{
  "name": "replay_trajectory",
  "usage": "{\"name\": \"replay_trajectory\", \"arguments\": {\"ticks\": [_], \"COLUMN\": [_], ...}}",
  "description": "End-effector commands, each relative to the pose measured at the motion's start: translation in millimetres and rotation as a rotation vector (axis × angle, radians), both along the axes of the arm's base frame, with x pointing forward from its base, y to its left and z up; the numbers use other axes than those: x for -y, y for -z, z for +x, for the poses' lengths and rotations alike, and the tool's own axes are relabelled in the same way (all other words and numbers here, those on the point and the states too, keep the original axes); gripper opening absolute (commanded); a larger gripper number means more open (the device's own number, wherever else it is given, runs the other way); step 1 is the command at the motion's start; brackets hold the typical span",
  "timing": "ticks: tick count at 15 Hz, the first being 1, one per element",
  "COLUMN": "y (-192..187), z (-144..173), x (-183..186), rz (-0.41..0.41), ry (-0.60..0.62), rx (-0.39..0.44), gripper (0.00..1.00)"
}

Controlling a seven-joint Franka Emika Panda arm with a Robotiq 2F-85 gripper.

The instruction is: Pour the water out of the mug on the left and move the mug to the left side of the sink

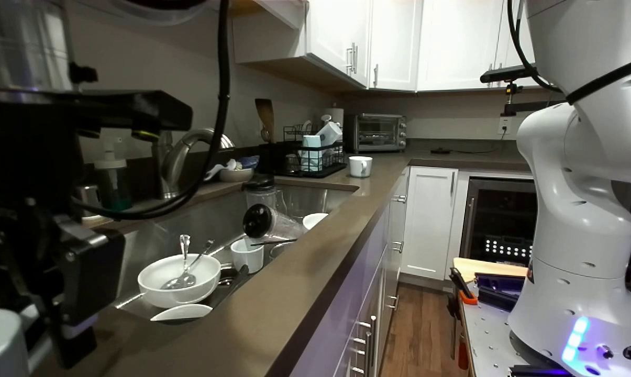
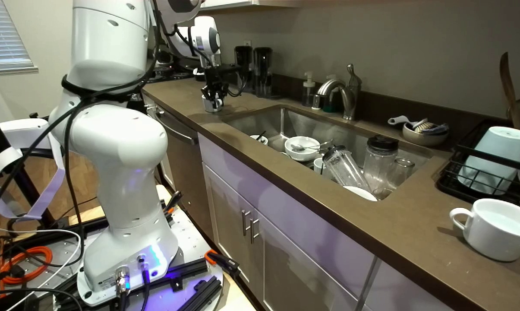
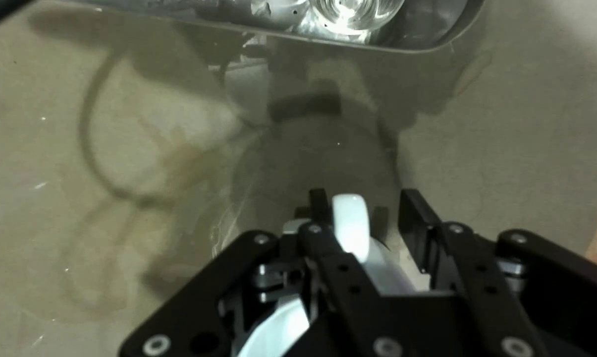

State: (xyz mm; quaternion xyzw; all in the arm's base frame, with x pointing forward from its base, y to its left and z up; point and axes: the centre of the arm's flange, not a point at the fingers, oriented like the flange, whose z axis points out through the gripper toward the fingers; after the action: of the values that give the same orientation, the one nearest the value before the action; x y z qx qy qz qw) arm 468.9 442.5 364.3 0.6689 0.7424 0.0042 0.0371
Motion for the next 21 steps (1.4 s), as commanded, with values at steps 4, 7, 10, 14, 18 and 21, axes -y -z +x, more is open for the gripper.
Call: {"name": "replay_trajectory", "arguments": {"ticks": [4, 7, 10, 14, 18, 21], "y": [-1.1, -6.2, -16.4, -32.2, -50.9, -63.8], "z": [-5.6, -4.0, 5.9, 17.6, 23.0, 22.2], "x": [-6.4, -1.6, 11.2, 34.1, 57.2, 73.0], "rz": [-0.029, -0.063, -0.097, -0.164, -0.241, -0.300], "ry": [-0.006, -0.006, 0.023, 0.079, 0.154, 0.224], "rx": [0.011, 0.048, 0.096, 0.139, 0.143, 0.140], "gripper": [0.93, 1.00, 1.00, 1.00, 1.00, 1.00]}}
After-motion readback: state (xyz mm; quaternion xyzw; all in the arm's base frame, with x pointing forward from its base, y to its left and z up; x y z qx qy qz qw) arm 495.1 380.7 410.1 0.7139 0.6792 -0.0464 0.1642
